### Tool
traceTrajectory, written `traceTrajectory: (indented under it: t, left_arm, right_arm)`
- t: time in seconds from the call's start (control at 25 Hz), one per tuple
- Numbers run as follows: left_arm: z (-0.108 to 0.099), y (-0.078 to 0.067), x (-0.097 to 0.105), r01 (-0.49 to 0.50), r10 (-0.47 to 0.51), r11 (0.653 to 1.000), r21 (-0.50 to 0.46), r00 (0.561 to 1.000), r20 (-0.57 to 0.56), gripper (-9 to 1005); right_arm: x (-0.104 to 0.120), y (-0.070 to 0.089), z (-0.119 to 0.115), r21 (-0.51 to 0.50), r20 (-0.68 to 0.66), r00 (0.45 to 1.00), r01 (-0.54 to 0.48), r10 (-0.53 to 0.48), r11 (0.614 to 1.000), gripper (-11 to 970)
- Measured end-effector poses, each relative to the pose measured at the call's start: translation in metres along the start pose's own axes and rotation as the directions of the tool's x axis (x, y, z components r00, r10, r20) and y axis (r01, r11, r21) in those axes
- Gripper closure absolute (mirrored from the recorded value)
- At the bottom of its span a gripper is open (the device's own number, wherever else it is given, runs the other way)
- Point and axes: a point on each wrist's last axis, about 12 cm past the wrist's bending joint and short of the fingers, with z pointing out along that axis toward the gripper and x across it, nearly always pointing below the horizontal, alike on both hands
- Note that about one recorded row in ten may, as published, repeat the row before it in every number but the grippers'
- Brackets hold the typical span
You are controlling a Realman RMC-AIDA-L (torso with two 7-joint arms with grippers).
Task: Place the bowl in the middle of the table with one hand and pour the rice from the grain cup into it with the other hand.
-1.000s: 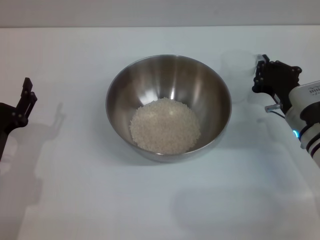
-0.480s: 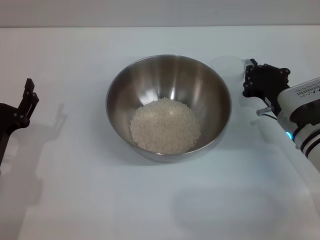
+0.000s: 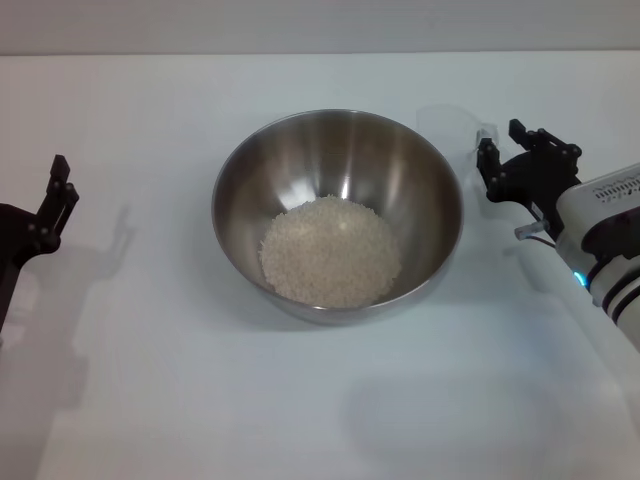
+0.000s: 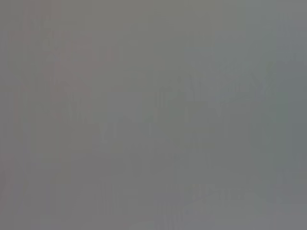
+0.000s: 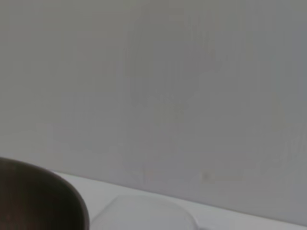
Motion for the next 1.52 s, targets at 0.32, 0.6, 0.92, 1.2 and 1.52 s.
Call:
traceTrajectory:
  t: [0.32, 0.6, 0.92, 1.2, 1.52]
  left_arm:
    - [0.001, 0.0, 0.0, 0.0, 0.0, 1.0, 0.001, 1.0, 0.001, 183]
    - [0.0, 0.0, 0.0, 0.0, 0.0, 1.0, 0.0, 1.0, 0.0, 183]
    - [-0.001, 0.0, 0.0, 0.0, 0.0, 1.0, 0.0, 1.0, 0.0, 183]
    - [-0.002, 0.0, 0.001, 0.0, 0.0, 1.0, -0.001, 1.0, -0.004, 183]
    - [-0.004, 0.002, 0.002, -0.007, 0.007, 1.0, -0.005, 1.0, -0.012, 183]
  right_arm:
    - [0.007, 0.003, -0.009, -0.011, -0.009, 1.0, -0.008, 0.008, 1.0, 577]
    - [0.011, 0.007, -0.023, -0.002, 0.018, 0.999, -0.038, 0.038, 0.999, 523]
    - [0.019, 0.006, -0.041, 0.018, 0.043, 0.997, -0.06, 0.059, 0.998, 375]
    - [0.014, -0.001, -0.091, 0.104, 0.275, 0.955, -0.146, 0.112, 0.984, 361]
    - [0.008, -0.017, -0.128, 0.182, 0.443, 0.894, -0.164, 0.068, 0.97, 198]
